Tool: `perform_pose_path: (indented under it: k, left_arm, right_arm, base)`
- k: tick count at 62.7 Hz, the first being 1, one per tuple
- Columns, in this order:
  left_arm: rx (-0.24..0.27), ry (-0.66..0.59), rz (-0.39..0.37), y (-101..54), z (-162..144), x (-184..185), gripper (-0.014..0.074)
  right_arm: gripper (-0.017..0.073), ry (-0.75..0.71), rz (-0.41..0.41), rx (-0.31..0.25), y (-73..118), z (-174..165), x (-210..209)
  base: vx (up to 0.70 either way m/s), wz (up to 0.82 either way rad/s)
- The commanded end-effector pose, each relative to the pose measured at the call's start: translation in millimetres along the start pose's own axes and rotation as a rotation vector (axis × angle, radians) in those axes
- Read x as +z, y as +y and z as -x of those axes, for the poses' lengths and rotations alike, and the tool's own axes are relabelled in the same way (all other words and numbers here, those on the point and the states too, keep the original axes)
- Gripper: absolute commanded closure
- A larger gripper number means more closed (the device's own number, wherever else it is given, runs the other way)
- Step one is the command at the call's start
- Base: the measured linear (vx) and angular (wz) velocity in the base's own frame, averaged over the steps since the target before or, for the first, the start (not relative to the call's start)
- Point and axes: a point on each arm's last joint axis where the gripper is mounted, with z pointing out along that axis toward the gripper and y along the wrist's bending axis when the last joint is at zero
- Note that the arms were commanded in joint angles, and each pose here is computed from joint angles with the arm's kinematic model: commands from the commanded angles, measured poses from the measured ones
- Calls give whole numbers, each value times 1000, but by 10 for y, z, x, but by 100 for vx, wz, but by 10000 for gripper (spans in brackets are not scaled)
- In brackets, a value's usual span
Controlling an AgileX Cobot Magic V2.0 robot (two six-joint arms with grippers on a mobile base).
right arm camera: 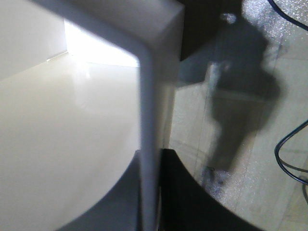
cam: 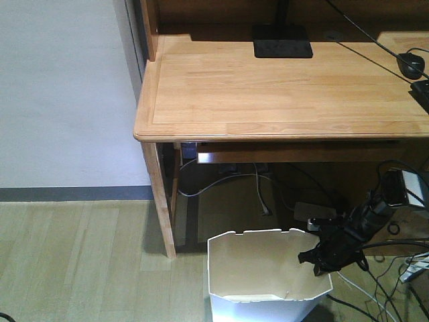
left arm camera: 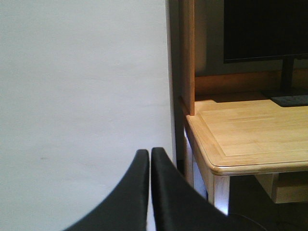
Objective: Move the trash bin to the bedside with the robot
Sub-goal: 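Grasp the bin rim with the right gripper and pull it out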
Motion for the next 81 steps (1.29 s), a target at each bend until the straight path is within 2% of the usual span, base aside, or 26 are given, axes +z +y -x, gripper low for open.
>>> perform_pose_path:
  k: [1,12,25,27,33,40,60,70,81]
  left_arm:
    - [-23,-70,-7,-5,32,-3,600]
    - [-23,-70,-7,-5,32,-3,600]
    - [-23,-70,-7,-5,32,-3,600]
    - [-23,-70,-7,-5,32,-3,600]
    - [-23,-70,-7,-5,32,-3,600]
    - [-23,-70,-7,-5,32,-3,600]
    - [-23,-70,-7,-5,32,-3,600]
    - [-23,-70,-7,-5,32,-3,600]
    - [-23,-70,-7,-5,32,-3,600]
  right_arm:
    - [568,-67,59,-9,68,270,-365]
    - [566,-132,133,-34,164,376,-587]
    - [564,-251,174,-71,306,340,-1001]
    - [564,-257,194,-102,346,301,-1061]
    - [564,-284,261,-136,446,227,-1276]
    - [564,-308,333,-128,504,106,-1525]
    - [564,-361,448,-107,471,-457,-2075]
    - [564,-387,446,-94,528,-694,-2260]
    - [564,-434,444,-120,577,-708,-2415]
  base:
    - [0,0]
    - [0,0]
    - [0,0]
    - [0,0]
    - [0,0]
    - [0,0]
    - [0,0]
    - [0,0]
    - [0,0]
